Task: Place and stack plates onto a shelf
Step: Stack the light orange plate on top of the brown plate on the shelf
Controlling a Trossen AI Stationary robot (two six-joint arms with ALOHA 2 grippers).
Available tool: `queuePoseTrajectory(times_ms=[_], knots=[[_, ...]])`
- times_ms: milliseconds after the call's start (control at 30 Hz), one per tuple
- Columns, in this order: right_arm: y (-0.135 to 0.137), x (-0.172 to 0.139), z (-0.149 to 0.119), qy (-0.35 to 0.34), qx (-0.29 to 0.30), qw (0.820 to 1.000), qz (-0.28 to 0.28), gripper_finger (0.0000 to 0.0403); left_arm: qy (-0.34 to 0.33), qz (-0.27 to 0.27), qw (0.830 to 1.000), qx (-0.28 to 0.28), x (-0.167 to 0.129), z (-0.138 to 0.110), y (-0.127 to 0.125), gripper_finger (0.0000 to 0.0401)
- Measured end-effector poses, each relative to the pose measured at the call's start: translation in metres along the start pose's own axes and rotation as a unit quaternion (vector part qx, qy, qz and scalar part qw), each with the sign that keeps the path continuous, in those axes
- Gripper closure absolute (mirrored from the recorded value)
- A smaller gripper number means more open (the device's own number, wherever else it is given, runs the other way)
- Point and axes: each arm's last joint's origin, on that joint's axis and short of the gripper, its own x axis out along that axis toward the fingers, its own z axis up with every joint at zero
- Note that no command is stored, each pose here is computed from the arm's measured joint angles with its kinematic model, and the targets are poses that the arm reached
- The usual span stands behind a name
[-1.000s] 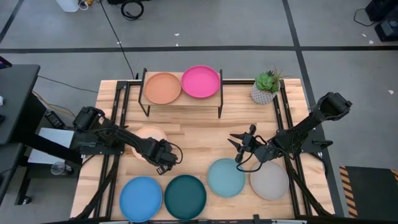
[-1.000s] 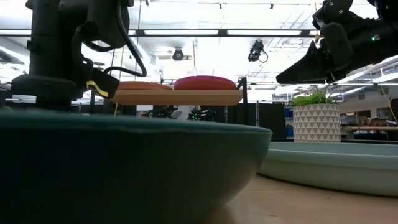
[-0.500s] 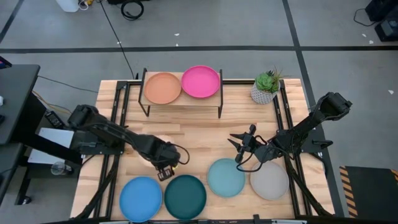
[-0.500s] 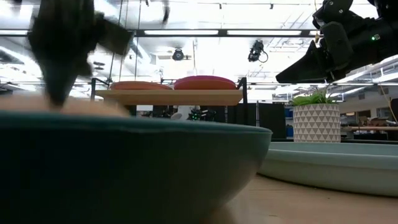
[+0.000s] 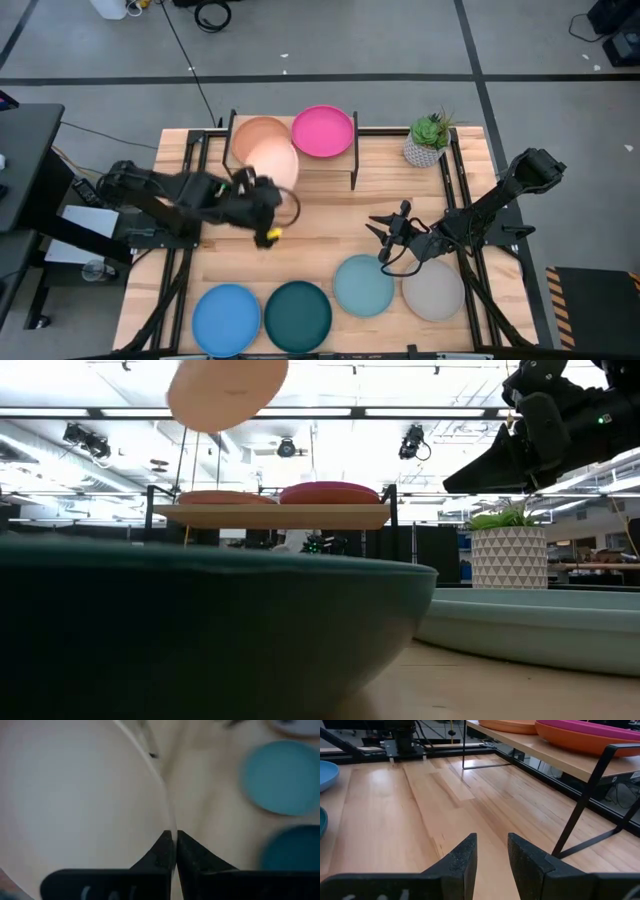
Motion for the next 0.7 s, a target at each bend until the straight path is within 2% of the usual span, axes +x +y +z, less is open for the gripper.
queuePoseTrajectory(times_ms=[167,267,433,700], knots=[[0.0,0.0,0.001,-0.002,0.0,1.0,0.001,0.0287,0.041,0.047,0.997,0.033,0.025,0.008,0.034,0.0386],[0.0,0.0,0.0,-0.001,-0.001,1.0,0.002,0.0287,0.09,0.061,0.993,0.054,0.047,0.006,0.058,0.0386],[0.0,0.0,0.0,0.0,-0.003,1.0,0.004,0.0287,0.177,0.052,0.98,0.075,0.077,-0.006,0.096,0.0386],[0.0,0.0,0.0,0.0,-0.003,1.0,0.006,0.0287,0.234,0.037,0.965,0.113,0.11,-0.025,0.122,0.0386]])
